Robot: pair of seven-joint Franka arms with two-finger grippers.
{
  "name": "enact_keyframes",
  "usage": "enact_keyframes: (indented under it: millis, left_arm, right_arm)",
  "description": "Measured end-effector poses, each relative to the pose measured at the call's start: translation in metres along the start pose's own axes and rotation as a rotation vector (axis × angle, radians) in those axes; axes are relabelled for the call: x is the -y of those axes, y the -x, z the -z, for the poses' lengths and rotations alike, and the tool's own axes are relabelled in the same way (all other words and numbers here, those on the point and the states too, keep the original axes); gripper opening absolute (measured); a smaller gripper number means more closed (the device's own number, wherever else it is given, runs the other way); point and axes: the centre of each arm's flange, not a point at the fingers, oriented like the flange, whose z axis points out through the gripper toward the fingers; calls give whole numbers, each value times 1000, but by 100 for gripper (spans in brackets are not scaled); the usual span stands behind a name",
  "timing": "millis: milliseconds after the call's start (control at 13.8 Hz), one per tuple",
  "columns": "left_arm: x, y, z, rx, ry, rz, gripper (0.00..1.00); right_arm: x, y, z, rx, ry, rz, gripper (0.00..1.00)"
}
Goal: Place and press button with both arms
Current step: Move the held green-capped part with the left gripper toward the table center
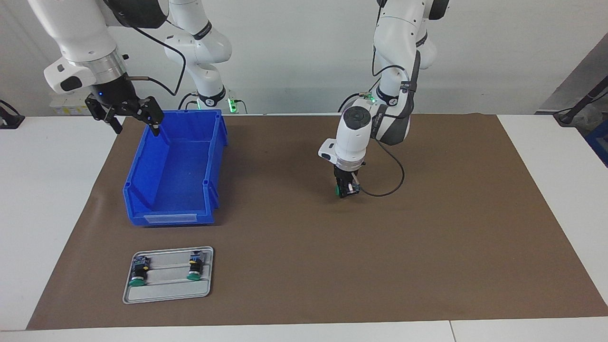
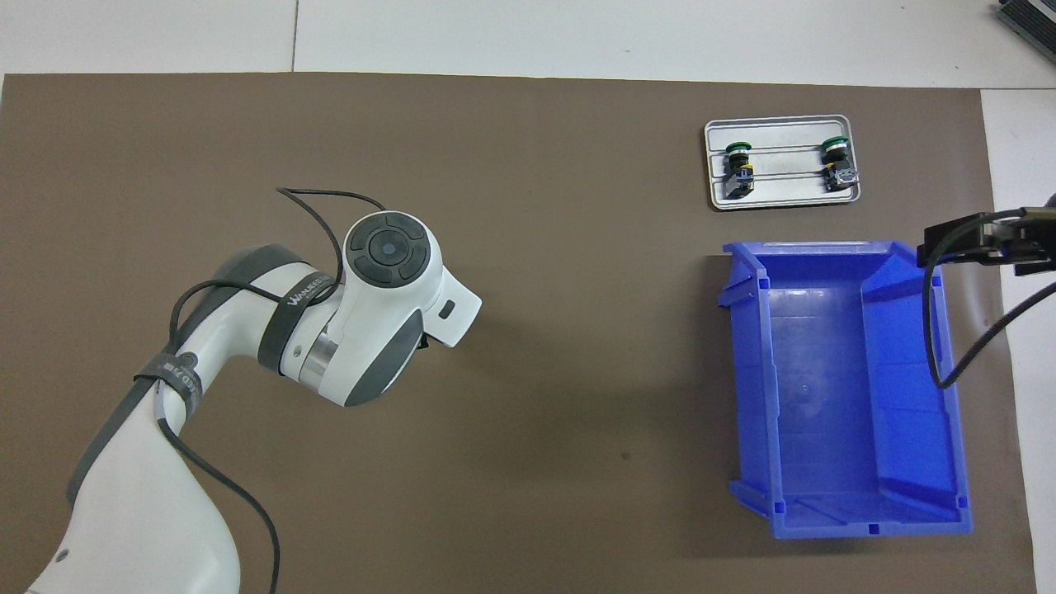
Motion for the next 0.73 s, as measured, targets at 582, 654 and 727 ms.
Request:
enact_keyframes:
  millis: [582, 654, 727]
  left_arm:
    - [16, 12, 2, -8, 1, 36, 33]
    - [22, 15, 8, -27, 0, 55, 33]
    - [27, 17, 14, -55, 6, 78, 33]
  right_arm:
    - [15, 2, -1, 8, -2, 28, 100]
    - [15, 2, -2, 10, -1, 29, 100]
    - [15, 2, -2, 10, -1, 29, 100]
